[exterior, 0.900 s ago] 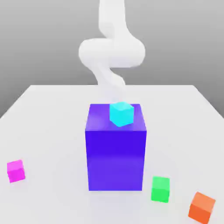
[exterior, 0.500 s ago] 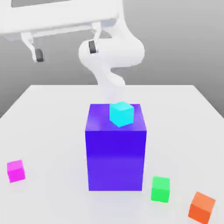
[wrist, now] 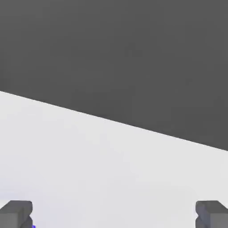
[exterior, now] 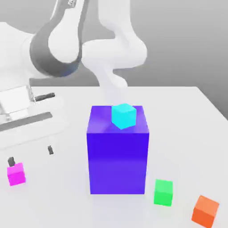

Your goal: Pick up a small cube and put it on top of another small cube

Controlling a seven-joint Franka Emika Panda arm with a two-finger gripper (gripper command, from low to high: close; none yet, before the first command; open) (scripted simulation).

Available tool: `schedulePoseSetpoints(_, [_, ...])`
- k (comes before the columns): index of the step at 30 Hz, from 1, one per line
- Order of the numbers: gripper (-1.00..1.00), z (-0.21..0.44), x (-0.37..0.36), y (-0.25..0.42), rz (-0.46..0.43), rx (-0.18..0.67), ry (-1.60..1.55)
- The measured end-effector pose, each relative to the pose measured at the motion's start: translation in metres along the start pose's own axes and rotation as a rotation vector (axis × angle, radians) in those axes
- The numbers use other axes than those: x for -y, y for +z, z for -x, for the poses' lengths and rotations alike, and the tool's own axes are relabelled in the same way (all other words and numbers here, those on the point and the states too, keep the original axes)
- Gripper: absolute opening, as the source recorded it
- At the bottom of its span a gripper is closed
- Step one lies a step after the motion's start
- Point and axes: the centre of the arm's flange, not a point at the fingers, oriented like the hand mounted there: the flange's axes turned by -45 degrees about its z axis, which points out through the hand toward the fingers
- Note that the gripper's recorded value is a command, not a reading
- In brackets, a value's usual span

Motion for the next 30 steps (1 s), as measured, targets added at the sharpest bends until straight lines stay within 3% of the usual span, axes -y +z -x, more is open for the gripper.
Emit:
schedulePoseSetpoints(11, [0.0,0.128,-0.054,0.039,0.114,0.225,-0.096])
schedulePoseSetpoints(17, [0.0,0.146,-0.065,0.084,0.128,0.242,-0.106])
schedulePoseSetpoints(18, [-1.0,0.149,-0.065,0.094,0.125,0.242,-0.104])
schedulePoseSetpoints(25, [-1.0,0.15,-0.065,0.096,0.122,0.241,-0.104])
schedulePoseSetpoints(30, [-1.0,0.139,-0.061,0.056,0.127,0.242,-0.106])
